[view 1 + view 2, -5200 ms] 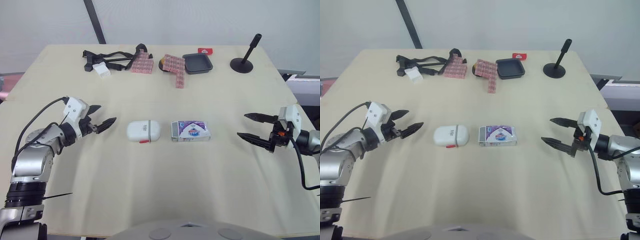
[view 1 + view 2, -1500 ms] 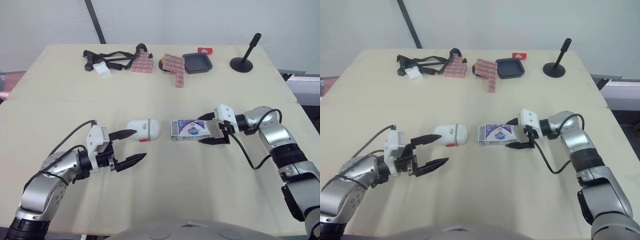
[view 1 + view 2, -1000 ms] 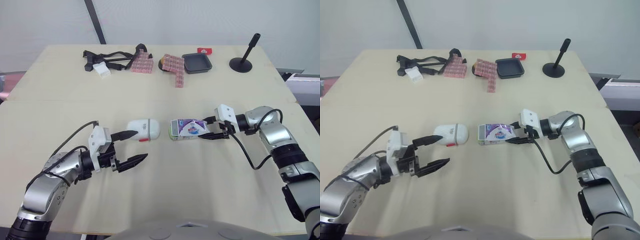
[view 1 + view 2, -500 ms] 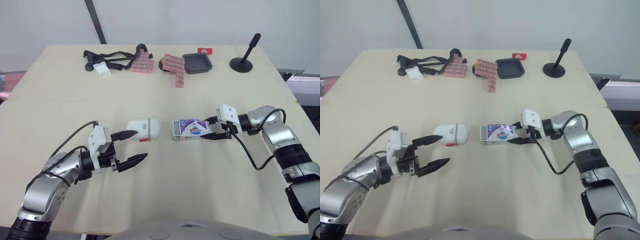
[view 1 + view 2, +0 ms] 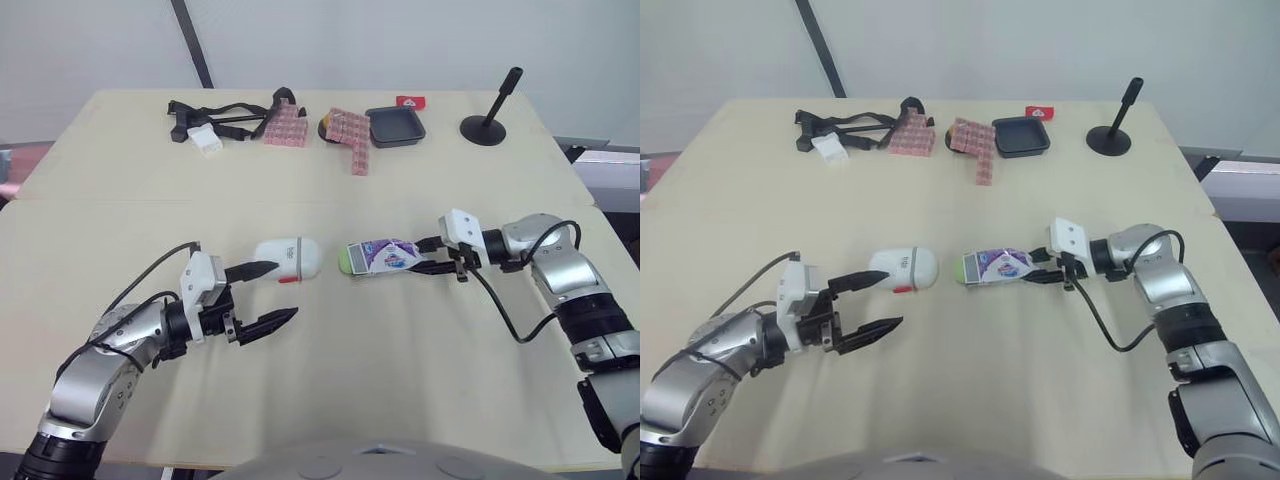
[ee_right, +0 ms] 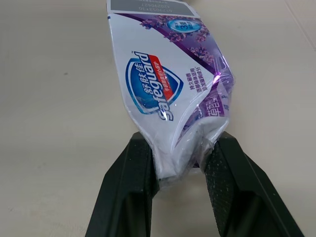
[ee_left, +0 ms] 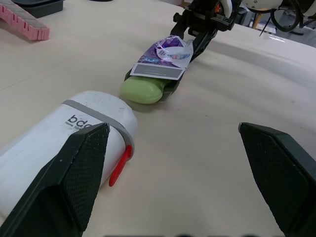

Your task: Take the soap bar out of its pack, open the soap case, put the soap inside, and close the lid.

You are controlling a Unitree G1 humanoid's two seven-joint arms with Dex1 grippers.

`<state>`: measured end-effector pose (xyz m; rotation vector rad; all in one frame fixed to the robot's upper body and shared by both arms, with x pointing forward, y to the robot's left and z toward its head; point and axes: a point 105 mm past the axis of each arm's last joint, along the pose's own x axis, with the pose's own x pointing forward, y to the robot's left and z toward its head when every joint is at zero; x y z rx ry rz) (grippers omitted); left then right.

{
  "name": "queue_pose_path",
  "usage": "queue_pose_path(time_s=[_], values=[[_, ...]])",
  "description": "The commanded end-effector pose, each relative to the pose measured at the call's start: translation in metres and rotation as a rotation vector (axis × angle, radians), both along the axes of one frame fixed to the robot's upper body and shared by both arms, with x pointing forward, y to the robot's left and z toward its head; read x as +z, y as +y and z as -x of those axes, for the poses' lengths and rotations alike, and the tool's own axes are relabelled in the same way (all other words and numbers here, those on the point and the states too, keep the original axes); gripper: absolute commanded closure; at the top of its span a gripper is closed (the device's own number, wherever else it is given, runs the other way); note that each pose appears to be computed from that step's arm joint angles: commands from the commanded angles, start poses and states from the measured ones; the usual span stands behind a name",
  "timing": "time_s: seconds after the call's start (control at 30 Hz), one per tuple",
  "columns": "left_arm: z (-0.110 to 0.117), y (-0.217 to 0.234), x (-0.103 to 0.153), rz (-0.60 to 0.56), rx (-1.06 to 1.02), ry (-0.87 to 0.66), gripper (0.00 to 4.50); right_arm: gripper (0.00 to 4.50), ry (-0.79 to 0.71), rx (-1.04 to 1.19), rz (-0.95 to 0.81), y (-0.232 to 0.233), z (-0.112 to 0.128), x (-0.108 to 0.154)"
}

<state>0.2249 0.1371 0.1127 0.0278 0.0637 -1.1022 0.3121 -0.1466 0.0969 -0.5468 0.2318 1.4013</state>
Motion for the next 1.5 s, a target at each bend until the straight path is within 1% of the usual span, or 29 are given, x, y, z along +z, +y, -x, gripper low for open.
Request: queue_pose_path(time_s=[0.03, 0.43, 0.7, 0.83, 1.0, 1.1, 1.27, 1.5], values=[[0.002, -0.003, 0.008, -0.001, -0.016, -0.039, 0.00, 3.05, -0.035, -0.012, 0.006, -0.008, 0.001, 0.011], [0.001, -0.001, 0.007, -0.012, -0.017, -0.033, 0.00, 3.05, -0.137, -0.031, 0.151, -0.029, 0.008, 0.029], [0.001, -0.001, 0.007, -0.016, -0.018, -0.031, 0.00, 3.05, -0.147, -0.078, 0.144, -0.042, 0.014, 0.041], [0.002, -0.001, 0.006, -0.017, -0.021, -0.028, 0.00, 3.05, -0.126, -0.095, 0.176, -0.056, 0.021, 0.039], [0.002, -0.002, 0.006, -0.017, -0.025, -0.027, 0.00, 3.05, -0.123, -0.106, 0.193, -0.061, 0.022, 0.036], [0.002, -0.002, 0.007, -0.017, -0.026, -0.026, 0.00, 3.05, -0.126, -0.116, 0.198, -0.065, 0.023, 0.039], [0.002, -0.001, 0.007, -0.018, -0.030, -0.023, 0.00, 3.05, -0.126, -0.154, 0.244, -0.085, 0.027, 0.041], [0.006, -0.005, 0.006, -0.027, -0.084, -0.024, 0.00, 3.05, -0.139, -0.218, 0.286, -0.109, 0.032, 0.048]])
